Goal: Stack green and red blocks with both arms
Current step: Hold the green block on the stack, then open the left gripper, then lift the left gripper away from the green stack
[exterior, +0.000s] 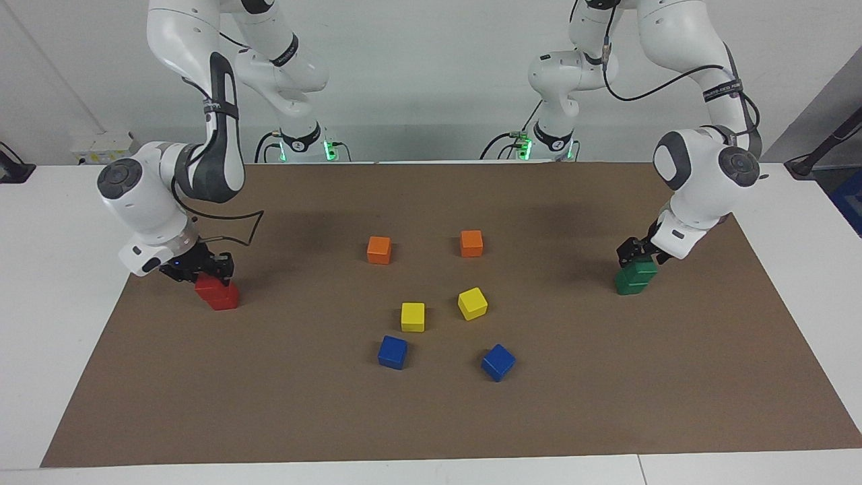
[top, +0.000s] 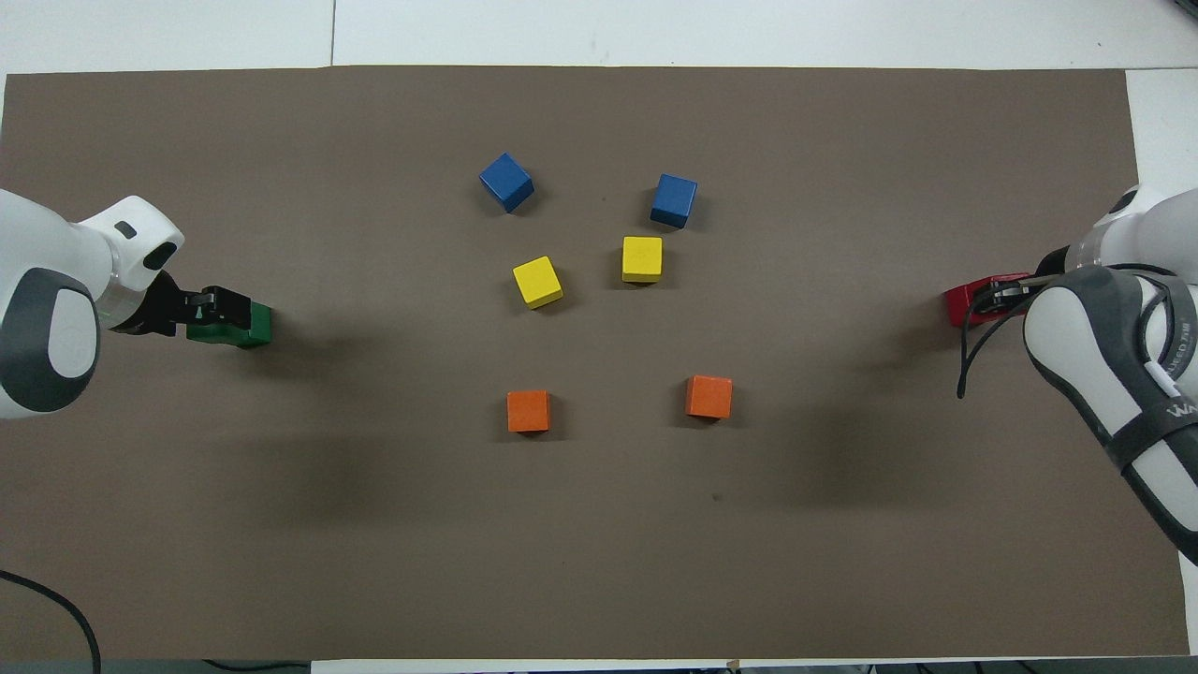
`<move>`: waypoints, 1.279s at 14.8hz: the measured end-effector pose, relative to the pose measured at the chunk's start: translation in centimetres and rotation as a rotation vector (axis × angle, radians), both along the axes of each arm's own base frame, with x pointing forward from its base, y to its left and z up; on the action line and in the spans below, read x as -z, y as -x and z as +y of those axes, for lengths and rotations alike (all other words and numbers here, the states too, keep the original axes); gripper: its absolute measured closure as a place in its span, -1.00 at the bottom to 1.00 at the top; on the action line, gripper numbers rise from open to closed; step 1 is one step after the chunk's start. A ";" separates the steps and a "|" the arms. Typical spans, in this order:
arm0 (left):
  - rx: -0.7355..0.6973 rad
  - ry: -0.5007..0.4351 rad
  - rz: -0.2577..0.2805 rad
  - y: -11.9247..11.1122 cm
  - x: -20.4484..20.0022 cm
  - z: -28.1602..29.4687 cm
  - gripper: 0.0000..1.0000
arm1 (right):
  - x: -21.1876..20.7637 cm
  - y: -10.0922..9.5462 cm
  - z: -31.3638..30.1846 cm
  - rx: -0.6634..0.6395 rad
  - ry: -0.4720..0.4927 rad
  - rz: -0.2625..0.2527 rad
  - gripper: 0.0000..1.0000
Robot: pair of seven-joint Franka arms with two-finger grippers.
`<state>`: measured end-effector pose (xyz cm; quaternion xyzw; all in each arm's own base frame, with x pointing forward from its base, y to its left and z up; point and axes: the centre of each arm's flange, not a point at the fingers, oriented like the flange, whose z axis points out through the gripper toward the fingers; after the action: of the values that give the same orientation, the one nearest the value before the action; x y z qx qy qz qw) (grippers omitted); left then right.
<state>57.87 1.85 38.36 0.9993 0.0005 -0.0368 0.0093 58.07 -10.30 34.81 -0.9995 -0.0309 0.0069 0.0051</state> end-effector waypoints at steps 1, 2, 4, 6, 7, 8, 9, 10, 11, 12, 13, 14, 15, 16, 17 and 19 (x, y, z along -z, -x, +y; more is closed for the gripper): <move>0.002 0.001 0.008 -0.2 -1.3 -0.1 -1.00 | 0.0 0.0 0.0 0.000 0.000 0.000 -0.10; 0.003 0.002 0.018 -0.4 -2.9 -0.1 -1.00 | 0.0 0.0 0.0 0.000 0.000 0.000 -0.10; 0.007 0.003 0.029 -0.6 -6.6 -0.2 -1.00 | 0.0 0.0 0.0 0.000 0.000 0.000 -0.10; 0.009 0.003 0.026 -0.7 -9.9 -0.2 -1.00 | 0.0 0.0 0.0 0.000 0.000 0.000 -0.10; 0.008 0.003 0.017 -0.5 -11.4 -0.1 -1.00 | 0.0 0.0 0.0 -0.001 0.000 0.000 -0.10; 0.007 0.002 0.007 -0.2 -12.8 0.0 -1.00 | 0.0 0.0 0.1 -0.001 0.000 0.000 -0.10; 0.006 0.002 0.004 0.4 -14.2 0.0 -1.00 | 0.0 0.0 0.1 -0.002 0.000 0.000 -0.10; 0.007 0.002 0.007 1.2 -15.4 0.0 -1.00 | 0.0 0.0 0.1 -0.002 0.000 0.000 -0.10; 0.008 0.003 0.013 2.0 -16.4 -0.1 -1.00 | 0.0 0.0 0.2 -0.003 0.000 0.000 -0.10; 0.008 0.003 0.017 2.6 -17.3 -0.1 -1.00 | 0.0 0.0 0.2 -0.004 0.000 0.000 -0.10; 0.010 0.003 0.018 3.1 -17.9 -0.1 -1.00 | 0.0 0.0 0.3 -0.005 0.000 0.000 -0.10; 0.014 0.003 0.018 3.2 -18.1 -0.3 -1.00 | 0.0 0.0 0.3 -0.005 0.000 0.000 -0.10; 0.017 0.003 0.019 3.2 -18.0 -0.4 -1.00 | 0.0 0.0 0.3 -0.005 0.000 0.000 -0.10; 0.020 0.003 0.020 3.2 -18.0 -0.6 -1.00 | 0.0 0.0 0.3 -0.005 0.000 0.000 -0.10; 0.022 0.003 0.021 3.2 -17.9 -0.7 -1.00 | 0.0 0.0 0.3 -0.005 0.000 0.000 -0.10; 0.023 0.003 0.021 3.2 -17.8 -0.7 -1.00 | 0.0 0.0 0.3 -0.005 0.000 0.000 -0.10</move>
<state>54.70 1.10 56.21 0.9988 -0.0110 -0.0473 0.0104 58.09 -10.01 34.82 -0.9994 -0.0334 0.0069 0.0053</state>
